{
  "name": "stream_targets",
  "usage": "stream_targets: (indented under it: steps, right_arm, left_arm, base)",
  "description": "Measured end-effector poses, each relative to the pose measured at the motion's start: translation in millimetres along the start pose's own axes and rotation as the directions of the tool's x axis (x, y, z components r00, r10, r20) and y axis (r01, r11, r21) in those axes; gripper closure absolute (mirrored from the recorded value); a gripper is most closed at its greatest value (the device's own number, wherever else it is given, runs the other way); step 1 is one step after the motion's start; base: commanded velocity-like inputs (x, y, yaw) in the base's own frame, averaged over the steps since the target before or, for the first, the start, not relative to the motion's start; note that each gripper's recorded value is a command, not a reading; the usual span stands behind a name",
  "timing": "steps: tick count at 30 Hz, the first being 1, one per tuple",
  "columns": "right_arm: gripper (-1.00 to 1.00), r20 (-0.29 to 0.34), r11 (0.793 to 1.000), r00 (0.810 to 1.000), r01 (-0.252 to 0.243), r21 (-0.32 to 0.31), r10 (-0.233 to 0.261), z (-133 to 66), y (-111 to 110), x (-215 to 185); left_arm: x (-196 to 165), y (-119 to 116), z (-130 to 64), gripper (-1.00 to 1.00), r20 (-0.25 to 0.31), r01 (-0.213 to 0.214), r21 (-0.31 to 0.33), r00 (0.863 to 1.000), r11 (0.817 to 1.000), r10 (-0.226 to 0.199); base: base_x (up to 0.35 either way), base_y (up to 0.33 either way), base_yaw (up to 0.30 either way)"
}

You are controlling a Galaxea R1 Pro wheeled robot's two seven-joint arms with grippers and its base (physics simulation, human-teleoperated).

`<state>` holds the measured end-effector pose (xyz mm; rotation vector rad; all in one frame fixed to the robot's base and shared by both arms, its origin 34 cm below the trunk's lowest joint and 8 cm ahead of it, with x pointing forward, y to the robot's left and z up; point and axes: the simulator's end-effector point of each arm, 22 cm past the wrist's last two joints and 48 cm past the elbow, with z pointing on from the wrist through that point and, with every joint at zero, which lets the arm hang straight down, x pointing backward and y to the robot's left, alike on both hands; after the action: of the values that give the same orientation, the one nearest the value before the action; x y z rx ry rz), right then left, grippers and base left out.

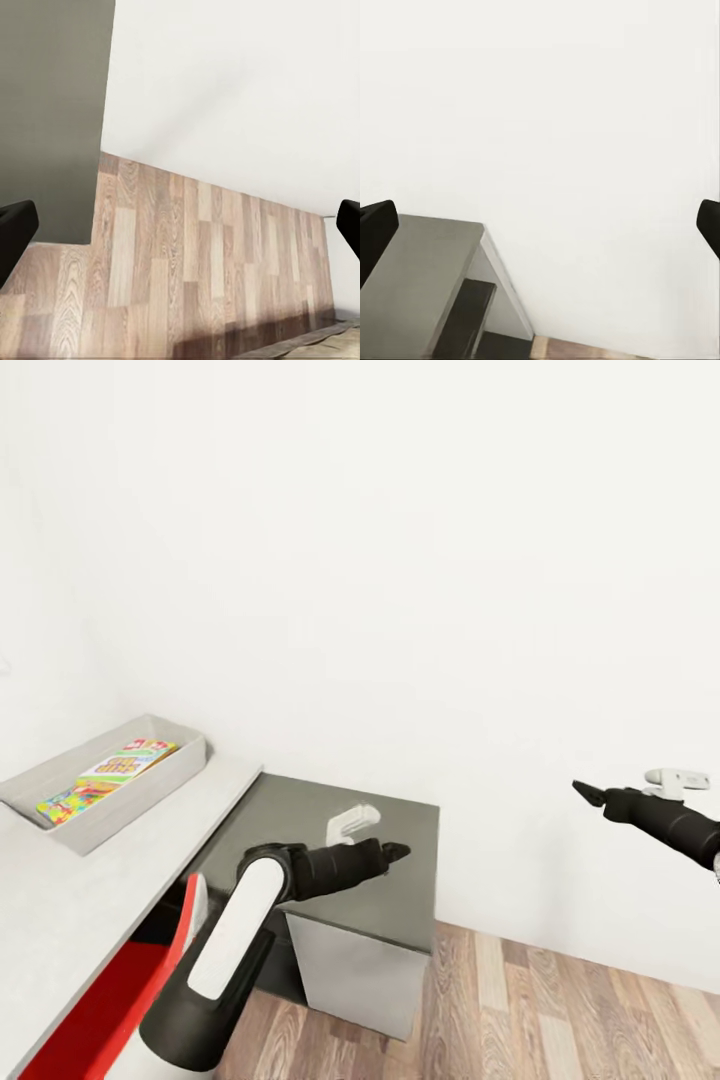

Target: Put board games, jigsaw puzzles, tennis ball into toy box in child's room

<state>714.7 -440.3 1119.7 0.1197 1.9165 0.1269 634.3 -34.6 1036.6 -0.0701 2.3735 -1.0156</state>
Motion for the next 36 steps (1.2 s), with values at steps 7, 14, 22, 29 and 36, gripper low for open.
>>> stream_targets:
  steps: [7, 14, 22, 29, 36]
  right_arm:
    - [-1.00, -0.004, 0.997, 0.998, 0.057, 0.050, -0.056, -2.6, -8, -1]
    - [-1.00, -0.009, 0.997, 0.998, 0.067, 0.026, -0.066, 1.6, 7, 6]
    - [-1.00, -0.023, 0.999, 0.999, 0.032, -0.014, -0.032, 10.1, 30, 22]
    - [-1.00, -0.102, 1.000, 0.995, 0.007, -0.005, -0.008, 21.8, 24, 57]
    - [-1.00, -0.433, 0.998, 0.900, 0.057, 0.001, -0.051, 44.4, 19, 216]
  left_arm:
    - [4, 7, -1.0, -1.00, -0.001, 0.002, -0.020, 1.000, 1.000, -0.002]
    - [10, 23, -2.3, -1.00, -0.004, 0.016, -0.049, 1.000, 0.999, -0.016]
    - [13, 37, 2.4, -1.00, -0.009, 0.040, -0.078, 0.999, 0.996, -0.041]
    - [25, 66, 2.6, -1.00, -0.007, 0.066, -0.143, 0.998, 0.988, -0.068]
    - [153, 205, 27.3, -1.00, -0.147, 0.160, -0.459, 0.956, 0.874, -0.252]
  base:
    - [-0.294, -0.100, -0.115]
    - [-0.319, -0.083, -0.051]
    - [-0.325, -0.015, -0.004]
    - [-0.326, -0.001, 0.000]
    - [-0.326, 0.000, 0.000]
